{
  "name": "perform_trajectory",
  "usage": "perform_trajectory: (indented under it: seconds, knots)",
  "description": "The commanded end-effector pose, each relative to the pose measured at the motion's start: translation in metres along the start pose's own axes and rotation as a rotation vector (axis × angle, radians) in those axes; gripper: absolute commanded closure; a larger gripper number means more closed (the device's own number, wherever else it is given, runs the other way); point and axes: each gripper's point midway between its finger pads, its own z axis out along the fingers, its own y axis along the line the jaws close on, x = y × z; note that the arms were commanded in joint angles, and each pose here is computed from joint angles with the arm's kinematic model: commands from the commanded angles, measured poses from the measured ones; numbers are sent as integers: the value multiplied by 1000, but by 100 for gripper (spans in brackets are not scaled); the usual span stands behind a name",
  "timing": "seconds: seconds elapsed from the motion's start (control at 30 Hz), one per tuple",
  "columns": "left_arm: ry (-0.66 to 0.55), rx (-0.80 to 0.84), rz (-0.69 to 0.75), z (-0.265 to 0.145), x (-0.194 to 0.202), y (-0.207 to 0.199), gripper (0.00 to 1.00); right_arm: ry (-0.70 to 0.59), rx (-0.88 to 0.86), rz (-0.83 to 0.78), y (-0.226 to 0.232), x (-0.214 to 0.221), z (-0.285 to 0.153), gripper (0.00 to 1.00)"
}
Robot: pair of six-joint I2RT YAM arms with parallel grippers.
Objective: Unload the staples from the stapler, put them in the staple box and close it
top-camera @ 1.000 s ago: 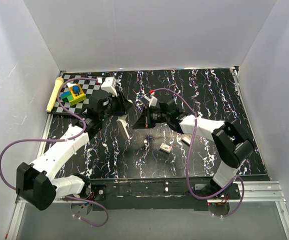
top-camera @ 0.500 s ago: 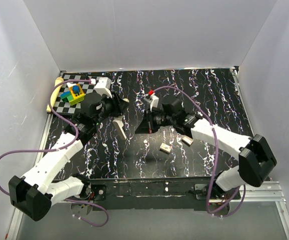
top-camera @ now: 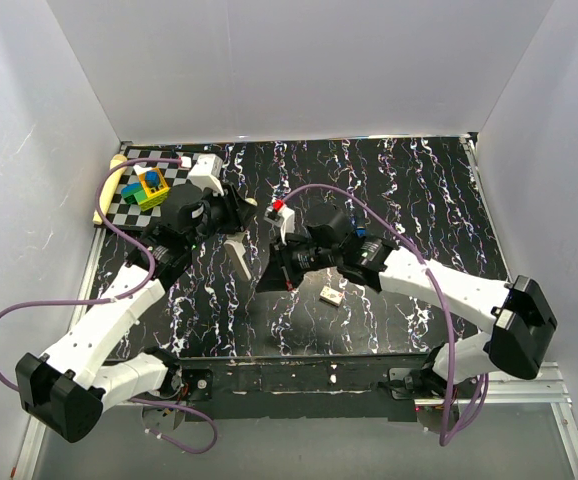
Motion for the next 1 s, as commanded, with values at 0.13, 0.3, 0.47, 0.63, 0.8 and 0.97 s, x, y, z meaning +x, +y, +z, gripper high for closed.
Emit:
perform_trajectory:
  seconds: [0.13, 0.3, 0.47, 0.63, 0.8, 0.97]
  knots:
    - [-27, 48, 3, -13, -24, -17, 100, -48, -70, -97, 33, -31, 12, 99]
    - [-23, 56, -7, -15, -25, -20, 100, -59, -66, -102, 34, -36, 22, 99]
    - [-13, 51, -14, -17, -26, -21, 100, -85, 5, -100, 17, -41, 29, 99]
    - [-13, 59, -22, -19, -28, -24, 100, -133, 126, -106, -4, -52, 30, 99]
    - [0, 61, -22, -21, -25, -24, 100, -164, 243, -125, -20, -62, 23, 99]
    - [5, 60, -24, -23, -22, -22, 100, -187, 304, -157, -28, -68, 14, 99]
